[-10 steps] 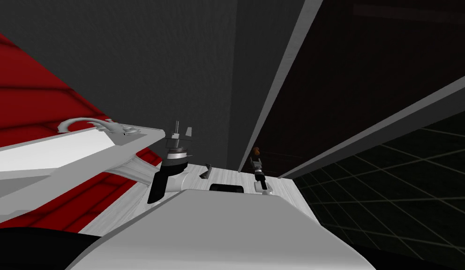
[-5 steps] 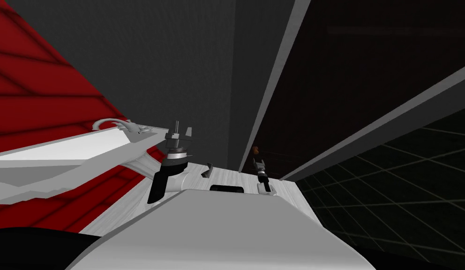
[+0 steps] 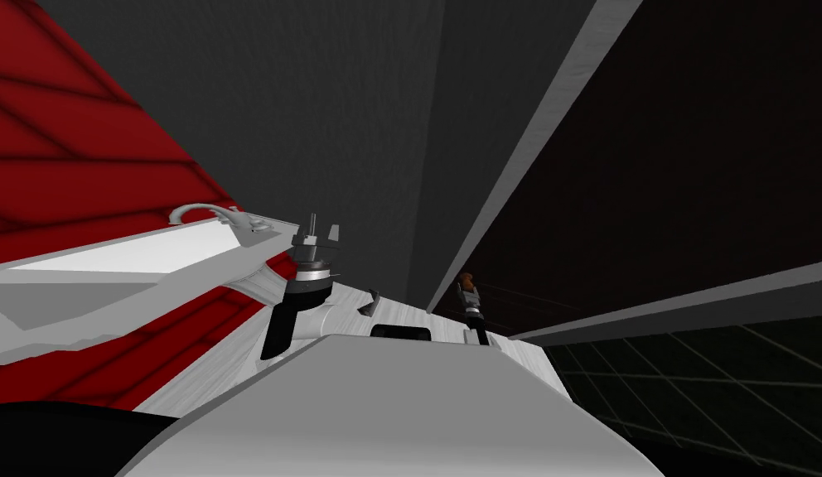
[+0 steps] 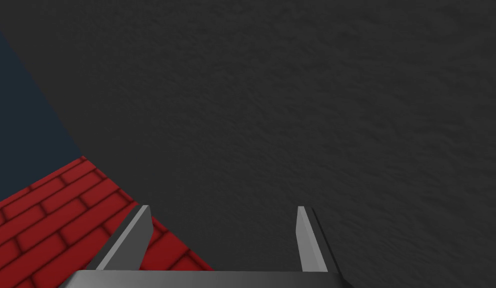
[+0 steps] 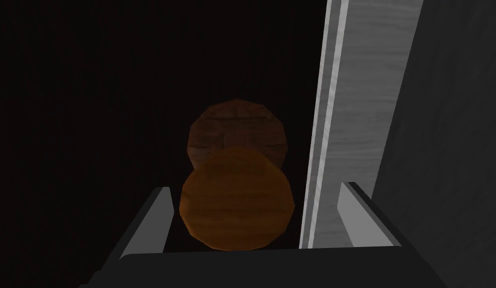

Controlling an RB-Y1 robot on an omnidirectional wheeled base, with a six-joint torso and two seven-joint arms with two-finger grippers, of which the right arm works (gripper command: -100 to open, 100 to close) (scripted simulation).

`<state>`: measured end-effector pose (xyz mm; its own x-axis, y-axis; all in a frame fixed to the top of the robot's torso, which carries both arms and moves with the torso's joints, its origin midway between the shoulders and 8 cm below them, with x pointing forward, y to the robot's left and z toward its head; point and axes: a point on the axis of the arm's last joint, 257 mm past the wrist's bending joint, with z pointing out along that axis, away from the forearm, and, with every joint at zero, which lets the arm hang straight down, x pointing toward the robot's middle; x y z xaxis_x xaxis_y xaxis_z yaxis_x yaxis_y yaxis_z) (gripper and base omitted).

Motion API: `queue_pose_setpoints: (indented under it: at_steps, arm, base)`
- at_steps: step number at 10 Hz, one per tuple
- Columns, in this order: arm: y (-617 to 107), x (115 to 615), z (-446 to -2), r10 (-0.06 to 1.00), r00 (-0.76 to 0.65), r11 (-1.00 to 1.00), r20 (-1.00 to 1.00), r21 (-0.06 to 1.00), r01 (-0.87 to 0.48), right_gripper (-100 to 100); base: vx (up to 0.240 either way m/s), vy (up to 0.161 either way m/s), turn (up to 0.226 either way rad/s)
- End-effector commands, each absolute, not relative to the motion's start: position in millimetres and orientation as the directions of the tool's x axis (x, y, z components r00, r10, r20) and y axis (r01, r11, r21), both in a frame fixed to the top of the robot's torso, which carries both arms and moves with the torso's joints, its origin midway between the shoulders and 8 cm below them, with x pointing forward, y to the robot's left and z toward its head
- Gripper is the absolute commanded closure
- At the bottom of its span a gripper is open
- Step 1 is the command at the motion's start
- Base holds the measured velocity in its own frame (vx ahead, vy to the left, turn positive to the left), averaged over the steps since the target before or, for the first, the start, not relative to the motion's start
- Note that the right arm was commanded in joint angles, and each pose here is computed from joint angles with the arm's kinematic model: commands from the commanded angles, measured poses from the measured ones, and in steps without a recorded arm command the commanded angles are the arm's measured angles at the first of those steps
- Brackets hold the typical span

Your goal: Pull the door open

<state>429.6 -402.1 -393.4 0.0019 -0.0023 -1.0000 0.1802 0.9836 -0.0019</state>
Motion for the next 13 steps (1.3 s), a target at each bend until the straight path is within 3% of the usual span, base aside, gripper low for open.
queue_pose_setpoints:
  at_steps: [1, 2, 3, 8, 13]
  arm:
    - [-422.4, 420.7, -391.9, -0.004, 0.008, 0.977, -1.0, -0.002, 0.212, -100]
    - [-414.7, 424.2, -394.2, -0.002, 0.004, 0.98, -1.0, -0.001, 0.2, -100]
    - [-414.7, 424.2, -394.2, -0.002, 0.004, 0.98, -1.0, -0.001, 0.2, 100]
    - [-414.7, 424.2, -394.2, -0.002, 0.004, 0.98, -1.0, -0.001, 0.2, 100]
    - [-416.9, 424.5, -394.0, 0.114, 0.028, 0.972, -0.993, 0.117, 0.203, 100]
  base:
    - [0.159, -0.034, 0.218]
    - [0.071, -0.02, 0.035]
    - [-0.012, -0.002, -0.044]
    - [-0.011, 0.001, 0.001]
    - [-0.014, -0.009, 0.021]
